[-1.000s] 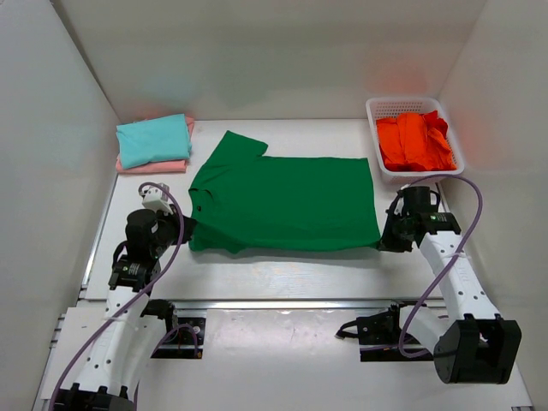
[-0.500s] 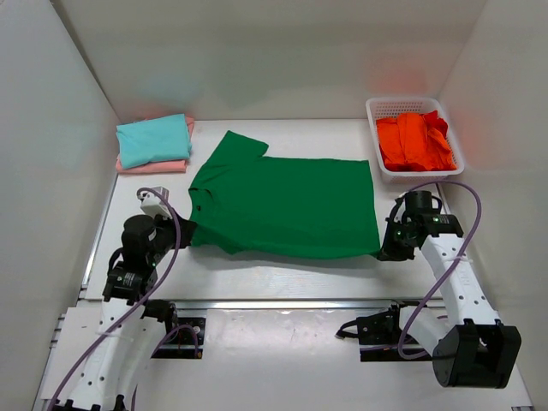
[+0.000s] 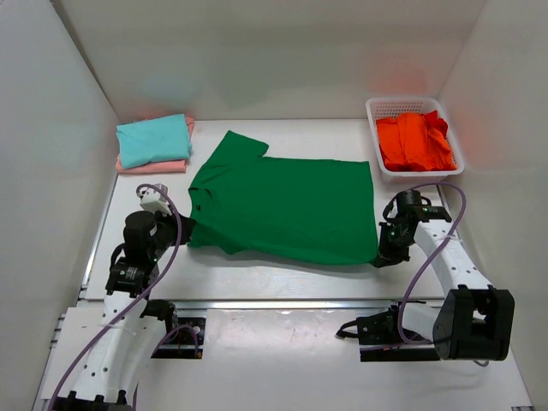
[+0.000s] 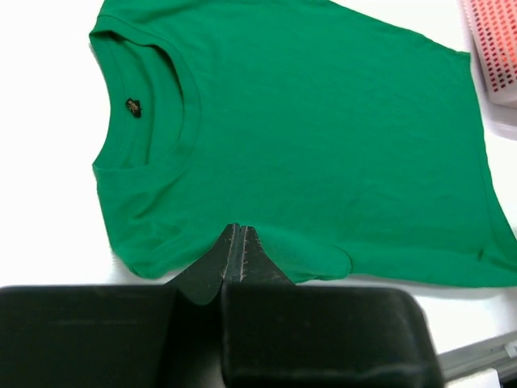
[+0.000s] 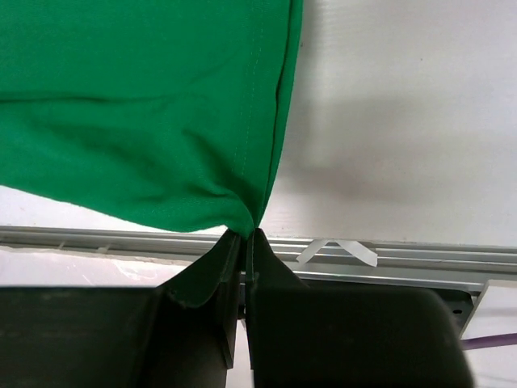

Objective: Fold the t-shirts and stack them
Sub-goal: Fold the flattened tshirt in 1/3 of the way

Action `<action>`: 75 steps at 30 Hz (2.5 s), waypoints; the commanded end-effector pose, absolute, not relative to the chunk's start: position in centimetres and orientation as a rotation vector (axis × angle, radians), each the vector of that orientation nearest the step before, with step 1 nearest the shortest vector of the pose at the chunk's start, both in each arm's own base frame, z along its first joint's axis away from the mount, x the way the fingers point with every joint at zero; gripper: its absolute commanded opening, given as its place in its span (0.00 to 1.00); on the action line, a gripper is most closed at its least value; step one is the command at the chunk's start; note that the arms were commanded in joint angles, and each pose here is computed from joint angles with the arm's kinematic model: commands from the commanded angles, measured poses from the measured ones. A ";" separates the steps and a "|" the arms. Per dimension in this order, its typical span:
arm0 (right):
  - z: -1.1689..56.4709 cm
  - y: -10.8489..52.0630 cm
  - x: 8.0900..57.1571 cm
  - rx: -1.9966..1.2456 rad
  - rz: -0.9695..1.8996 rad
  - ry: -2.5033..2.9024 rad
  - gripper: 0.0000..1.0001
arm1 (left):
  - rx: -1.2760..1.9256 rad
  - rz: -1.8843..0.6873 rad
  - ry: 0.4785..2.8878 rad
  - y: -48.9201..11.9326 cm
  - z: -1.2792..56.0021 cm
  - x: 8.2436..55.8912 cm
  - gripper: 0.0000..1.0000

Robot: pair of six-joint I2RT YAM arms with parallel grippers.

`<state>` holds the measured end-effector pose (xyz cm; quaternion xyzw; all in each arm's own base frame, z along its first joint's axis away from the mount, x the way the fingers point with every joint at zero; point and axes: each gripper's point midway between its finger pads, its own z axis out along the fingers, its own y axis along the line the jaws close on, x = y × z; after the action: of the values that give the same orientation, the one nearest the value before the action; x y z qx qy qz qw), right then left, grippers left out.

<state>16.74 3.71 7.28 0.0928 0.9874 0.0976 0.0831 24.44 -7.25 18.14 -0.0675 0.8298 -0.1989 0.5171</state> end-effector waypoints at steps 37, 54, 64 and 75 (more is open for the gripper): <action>6.1 1.7 27.4 0.201 0.229 2.908 0.00 | -0.118 -0.429 1.983 -7.1 17.7 33.4 0.00; 5.3 1.6 30.3 0.124 0.166 2.885 0.03 | -0.084 -0.433 1.994 -8.1 17.9 36.4 0.00; 9.7 -0.2 33.1 0.135 -0.054 2.656 0.24 | -0.032 -0.381 1.933 -6.7 22.4 40.4 0.65; 10.7 5.6 30.1 0.132 0.214 2.579 0.16 | -0.061 -0.253 2.222 -5.4 13.4 29.9 0.43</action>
<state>30.52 3.93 11.16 0.0371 0.9586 0.0467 0.2785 33.37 -6.37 17.50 -0.0144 0.8558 -0.1371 0.4986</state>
